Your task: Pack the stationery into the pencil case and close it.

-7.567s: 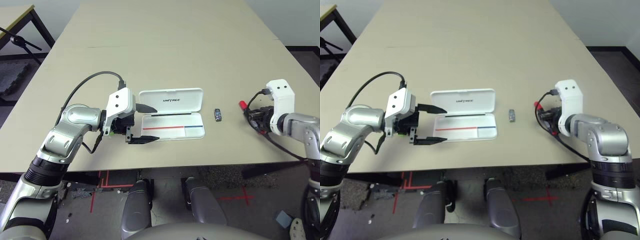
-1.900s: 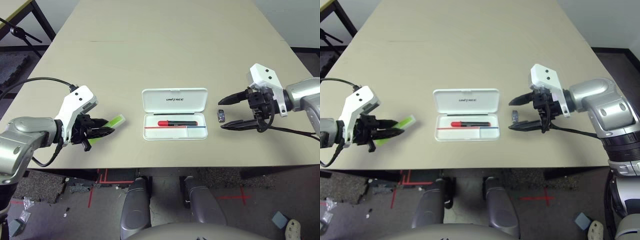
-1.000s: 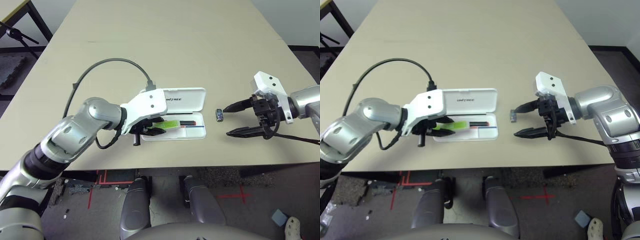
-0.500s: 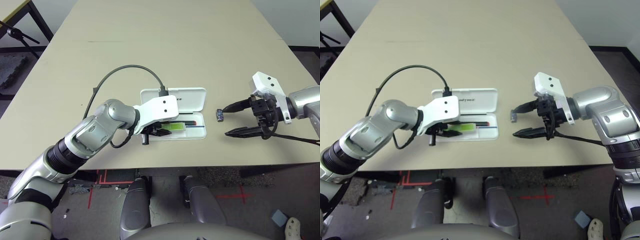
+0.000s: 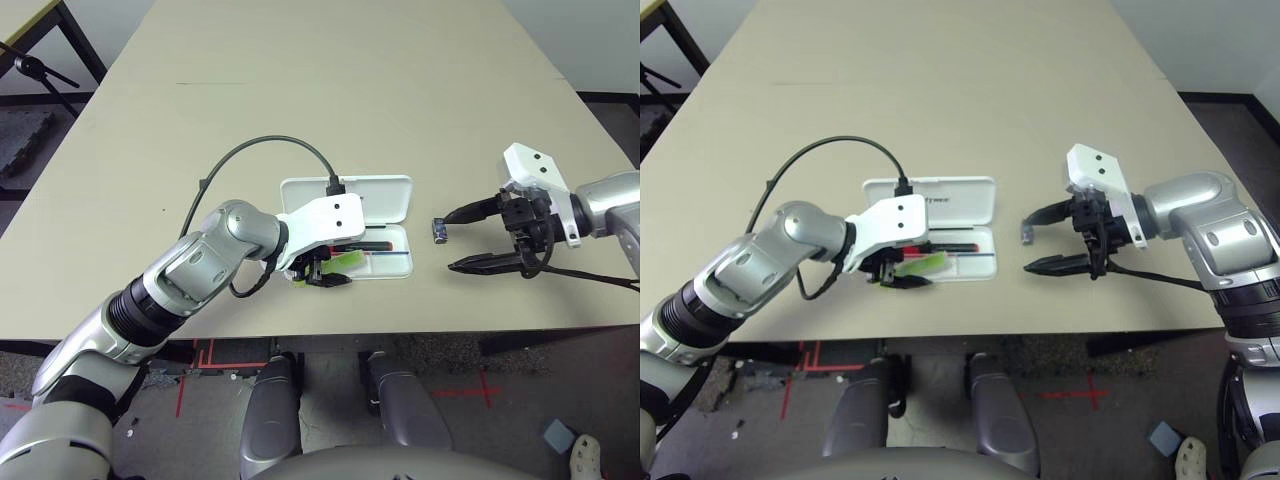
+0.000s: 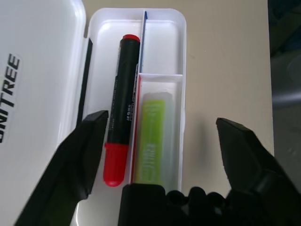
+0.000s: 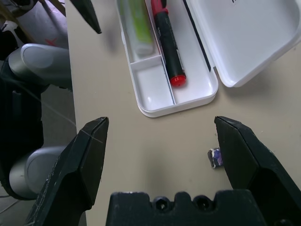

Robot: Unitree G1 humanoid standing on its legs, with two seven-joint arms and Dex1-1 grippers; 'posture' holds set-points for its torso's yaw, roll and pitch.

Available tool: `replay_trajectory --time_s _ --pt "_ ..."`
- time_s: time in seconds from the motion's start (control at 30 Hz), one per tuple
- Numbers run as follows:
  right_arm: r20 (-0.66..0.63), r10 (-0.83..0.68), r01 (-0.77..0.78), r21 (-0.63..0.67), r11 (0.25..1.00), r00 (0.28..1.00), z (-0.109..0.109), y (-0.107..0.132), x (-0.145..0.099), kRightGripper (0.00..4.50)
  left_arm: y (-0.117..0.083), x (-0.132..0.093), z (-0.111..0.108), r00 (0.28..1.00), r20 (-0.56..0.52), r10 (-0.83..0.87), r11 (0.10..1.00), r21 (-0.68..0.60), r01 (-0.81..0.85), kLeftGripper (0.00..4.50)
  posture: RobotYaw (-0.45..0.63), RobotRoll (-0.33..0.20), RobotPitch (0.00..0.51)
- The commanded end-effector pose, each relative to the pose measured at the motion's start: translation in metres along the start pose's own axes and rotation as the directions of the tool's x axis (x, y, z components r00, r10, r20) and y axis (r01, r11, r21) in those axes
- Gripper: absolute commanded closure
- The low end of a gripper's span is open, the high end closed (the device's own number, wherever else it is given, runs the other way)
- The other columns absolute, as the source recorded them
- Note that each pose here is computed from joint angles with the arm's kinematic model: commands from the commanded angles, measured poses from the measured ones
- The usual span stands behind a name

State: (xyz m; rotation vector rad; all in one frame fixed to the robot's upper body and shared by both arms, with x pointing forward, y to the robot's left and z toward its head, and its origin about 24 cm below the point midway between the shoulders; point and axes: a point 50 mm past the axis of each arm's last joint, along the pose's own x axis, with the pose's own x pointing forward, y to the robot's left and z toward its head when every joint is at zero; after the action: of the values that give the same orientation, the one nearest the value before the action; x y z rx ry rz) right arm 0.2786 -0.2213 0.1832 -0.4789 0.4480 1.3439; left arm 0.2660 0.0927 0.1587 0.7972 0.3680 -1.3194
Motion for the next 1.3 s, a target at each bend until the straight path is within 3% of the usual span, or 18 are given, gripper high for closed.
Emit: replay_trajectory --time_s 0.03,0.27,0.6,0.73,0.83,1.03,1.17,1.3 --pt "0.000 -0.007 0.007 -0.011 1.000 1.000 0.001 -0.001 -0.001 0.00 -0.002 -0.008 -0.005 1.000 0.015 0.000 1.000 -0.010 0.000 0.04 -0.06 0.000 0.168" --pt "0.006 -0.008 0.008 -0.012 1.000 1.000 0.000 -0.002 0.001 0.00 0.001 -0.021 -0.014 0.999 0.003 0.033 0.999 -0.010 -0.033 0.04 -0.06 0.000 0.166" --pt "0.043 -0.158 0.155 0.060 0.986 0.987 0.002 -0.004 -0.022 0.00 0.009 -0.066 -0.005 0.969 0.227 0.097 0.995 -0.006 -0.098 0.04 -0.07 0.000 0.159" --pt "0.068 -0.290 0.279 0.143 0.950 0.955 0.004 -0.005 -0.025 0.00 0.009 -0.080 -0.005 0.960 0.252 0.122 0.992 -0.017 -0.121 0.04 -0.08 0.000 0.159" --pt "0.072 -0.532 0.492 0.292 0.820 0.844 0.008 -0.017 -0.020 0.00 0.010 -0.085 -0.006 0.955 0.263 0.136 0.991 -0.030 -0.133 0.04 -0.08 0.000 0.160" --pt "-0.060 -0.737 0.669 0.474 0.573 0.673 0.008 -0.026 -0.011 0.00 0.012 -0.083 -0.005 0.954 0.268 0.136 0.991 -0.031 -0.132 0.04 -0.11 0.000 0.161" --pt "-0.113 -0.767 0.675 0.568 0.471 0.631 0.011 -0.025 0.006 0.00 0.014 -0.082 -0.006 0.956 0.263 0.131 0.991 -0.022 -0.130 0.04 -0.12 0.000 0.159" --pt "-0.166 -0.731 0.653 0.608 0.453 0.662 0.006 -0.014 0.027 0.00 0.016 -0.079 -0.006 0.957 0.259 0.130 0.991 -0.014 -0.131 0.04 -0.11 0.000 0.154"
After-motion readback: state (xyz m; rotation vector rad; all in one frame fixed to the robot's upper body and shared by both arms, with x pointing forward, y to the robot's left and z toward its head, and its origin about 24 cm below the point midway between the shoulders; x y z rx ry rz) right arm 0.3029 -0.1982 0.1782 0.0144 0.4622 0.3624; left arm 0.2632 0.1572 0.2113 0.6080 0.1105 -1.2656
